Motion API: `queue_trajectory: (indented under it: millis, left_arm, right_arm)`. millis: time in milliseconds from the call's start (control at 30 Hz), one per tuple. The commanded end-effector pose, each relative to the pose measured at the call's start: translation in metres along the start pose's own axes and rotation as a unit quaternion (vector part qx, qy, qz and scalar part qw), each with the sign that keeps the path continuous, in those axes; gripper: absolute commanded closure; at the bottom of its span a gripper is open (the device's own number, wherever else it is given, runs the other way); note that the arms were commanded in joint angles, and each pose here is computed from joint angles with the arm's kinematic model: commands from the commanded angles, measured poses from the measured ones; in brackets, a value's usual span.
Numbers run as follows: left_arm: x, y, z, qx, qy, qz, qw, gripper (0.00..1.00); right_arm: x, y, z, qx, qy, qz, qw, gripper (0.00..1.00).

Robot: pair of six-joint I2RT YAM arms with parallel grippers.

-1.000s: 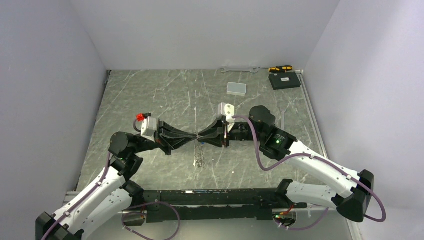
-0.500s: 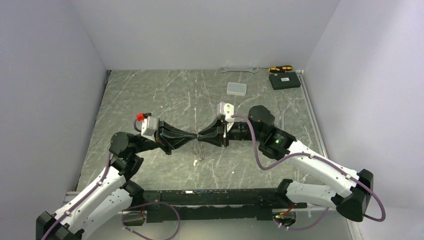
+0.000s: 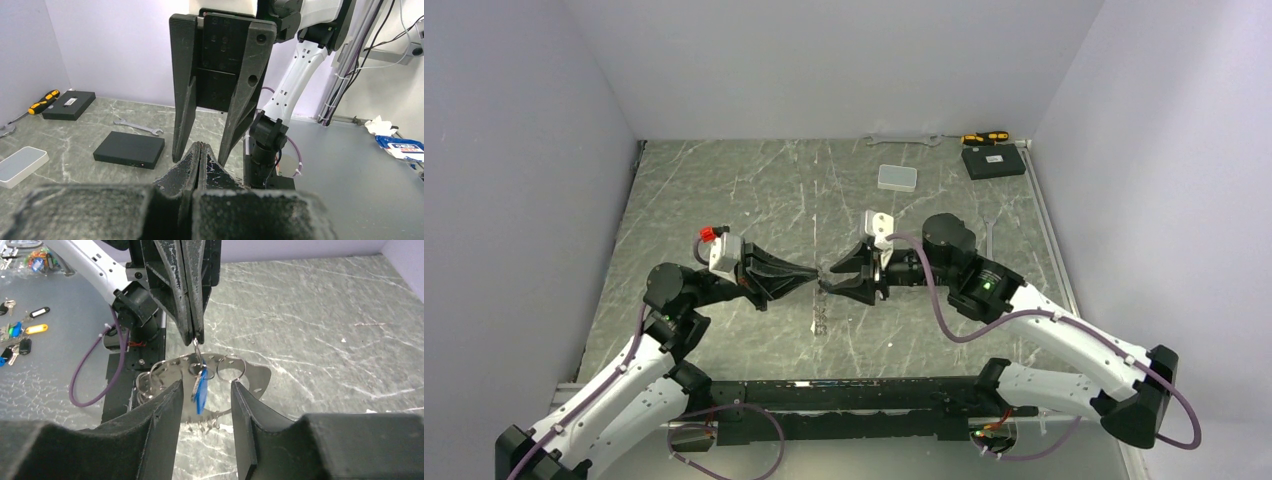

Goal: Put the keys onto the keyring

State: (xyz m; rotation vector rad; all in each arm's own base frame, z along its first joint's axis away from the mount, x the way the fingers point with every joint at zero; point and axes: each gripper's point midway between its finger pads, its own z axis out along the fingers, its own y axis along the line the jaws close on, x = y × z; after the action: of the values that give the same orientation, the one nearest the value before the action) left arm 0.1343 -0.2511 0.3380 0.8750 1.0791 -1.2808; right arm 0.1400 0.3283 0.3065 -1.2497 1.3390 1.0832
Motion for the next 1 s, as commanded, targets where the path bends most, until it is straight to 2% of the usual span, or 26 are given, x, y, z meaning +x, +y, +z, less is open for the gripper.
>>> queue_trajectory:
  millis: [0, 233, 667, 733, 900, 967]
  left_arm:
    - [-0.021, -0.003, 0.003, 0.005, -0.023, 0.035, 0.999, 1.0]
    - [-0.021, -0.001, 0.006, 0.009, -0.024, 0.03, 0.999, 1.0]
    - [-0.021, -0.001, 0.004, 0.003, -0.027, 0.026, 0.999, 1.0]
    - [-0.021, -0.001, 0.004, 0.003, -0.027, 0.026, 0.999, 1.0]
    - [-0.02, 0.001, 0.005, 0.001, -0.028, 0.026, 0.999, 1.0]
    - [-0.02, 0.001, 0.005, 0.0, -0.028, 0.025, 0.999, 1.0]
  right_arm:
    - [-0.026, 0.002, -0.017, 0.019, -0.02, -0.031, 0.999, 0.55]
    - [-0.042, 0.0, -0.015, 0.025, -0.06, -0.031, 0.997, 0.56]
    - [-0.051, -0.007, 0.002, 0.014, -0.073, -0.028, 0.997, 0.71]
    - [-0.051, -0.007, 0.003, 0.012, -0.074, -0.029, 0.997, 0.76]
    - [-0.048, -0.005, 0.005, 0.003, -0.07, -0.029, 0.997, 1.0]
    - [-0.047, -0.005, 0.005, 0.0, -0.068, -0.03, 0.997, 1.0]
